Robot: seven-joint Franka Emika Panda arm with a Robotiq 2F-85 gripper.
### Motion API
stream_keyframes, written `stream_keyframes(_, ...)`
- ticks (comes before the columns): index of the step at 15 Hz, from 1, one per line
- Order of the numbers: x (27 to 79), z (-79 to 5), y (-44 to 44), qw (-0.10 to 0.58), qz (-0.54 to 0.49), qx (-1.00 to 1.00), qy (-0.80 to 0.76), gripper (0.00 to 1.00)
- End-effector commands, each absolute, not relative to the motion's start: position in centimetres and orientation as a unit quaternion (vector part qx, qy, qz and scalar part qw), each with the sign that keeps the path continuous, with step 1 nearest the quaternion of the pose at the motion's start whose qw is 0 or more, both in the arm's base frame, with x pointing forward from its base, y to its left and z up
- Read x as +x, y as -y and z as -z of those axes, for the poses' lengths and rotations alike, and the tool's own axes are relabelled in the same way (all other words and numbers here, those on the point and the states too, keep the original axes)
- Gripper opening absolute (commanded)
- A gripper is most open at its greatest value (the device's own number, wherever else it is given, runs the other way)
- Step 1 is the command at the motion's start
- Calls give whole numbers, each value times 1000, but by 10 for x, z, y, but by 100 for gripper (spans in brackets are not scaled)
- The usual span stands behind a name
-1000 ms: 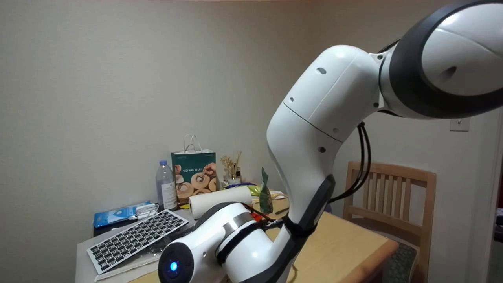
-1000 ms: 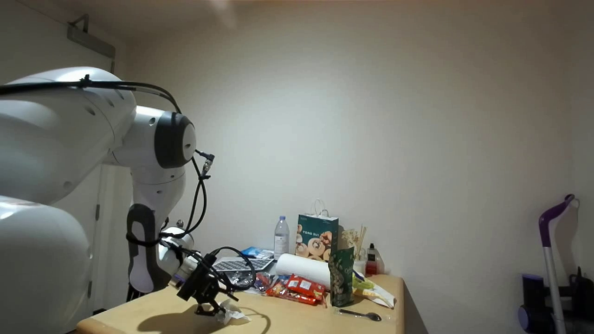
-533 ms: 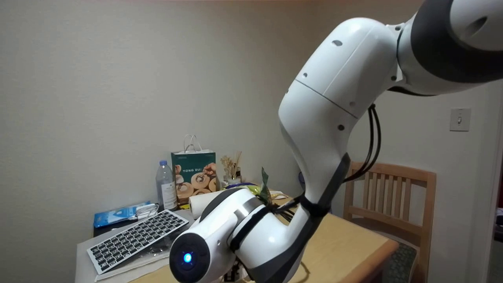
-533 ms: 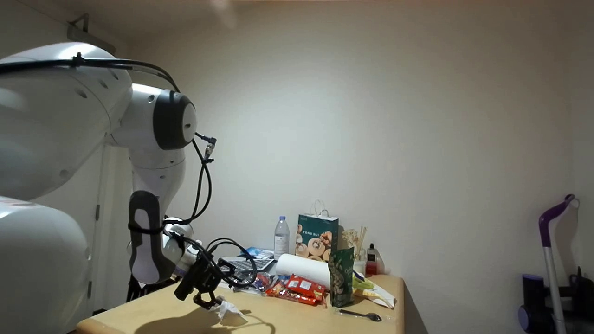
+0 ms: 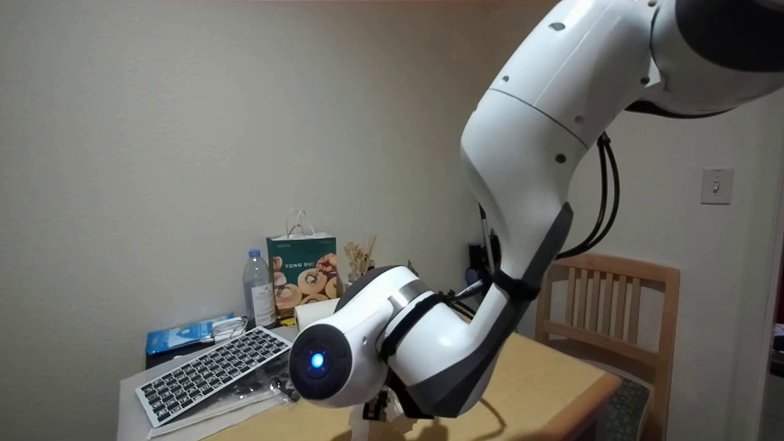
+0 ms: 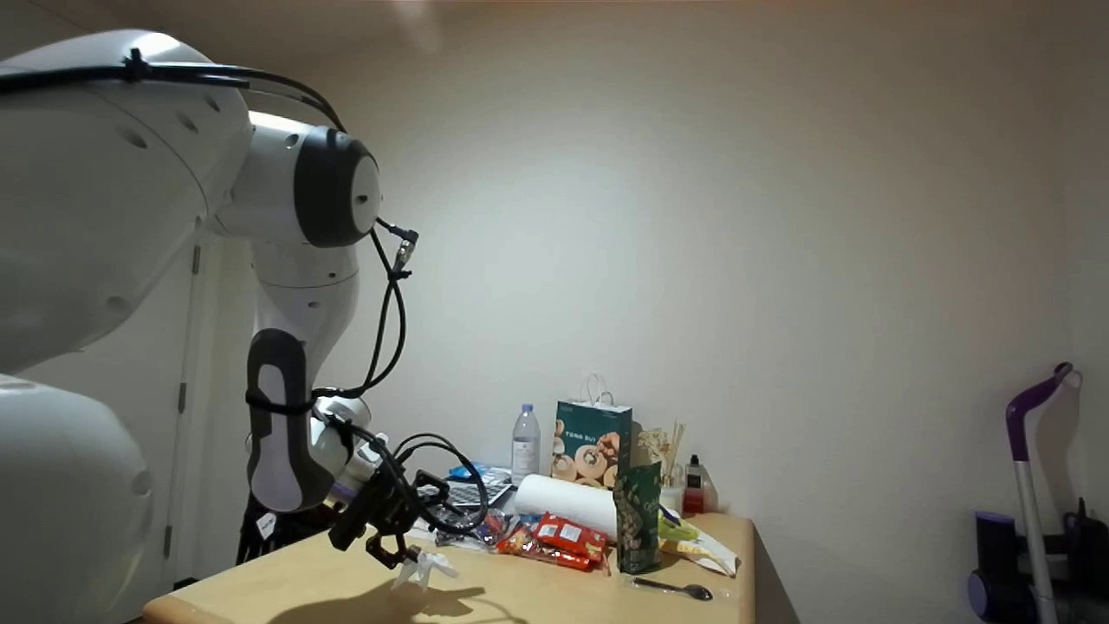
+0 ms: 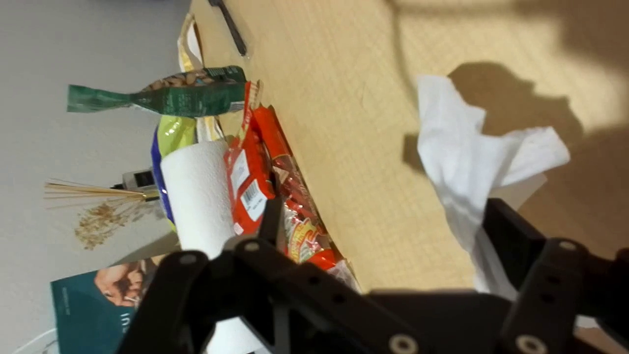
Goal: Wipe the table with the white cloth
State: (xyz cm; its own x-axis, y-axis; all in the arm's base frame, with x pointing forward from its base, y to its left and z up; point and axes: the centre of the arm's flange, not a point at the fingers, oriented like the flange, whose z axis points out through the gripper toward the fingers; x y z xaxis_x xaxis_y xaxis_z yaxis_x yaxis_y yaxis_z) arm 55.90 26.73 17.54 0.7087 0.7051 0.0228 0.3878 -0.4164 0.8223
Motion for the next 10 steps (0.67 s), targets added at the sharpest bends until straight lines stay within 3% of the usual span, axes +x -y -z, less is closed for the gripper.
stream_keyframes(1,580,-175,-246,354,-168,829,-399,100)
stream_keyframes(6,601,-167,-234,242,-156,833,-472,100)
stream_keyframes(10,596,-169,-229,179,-91,836,-511,100)
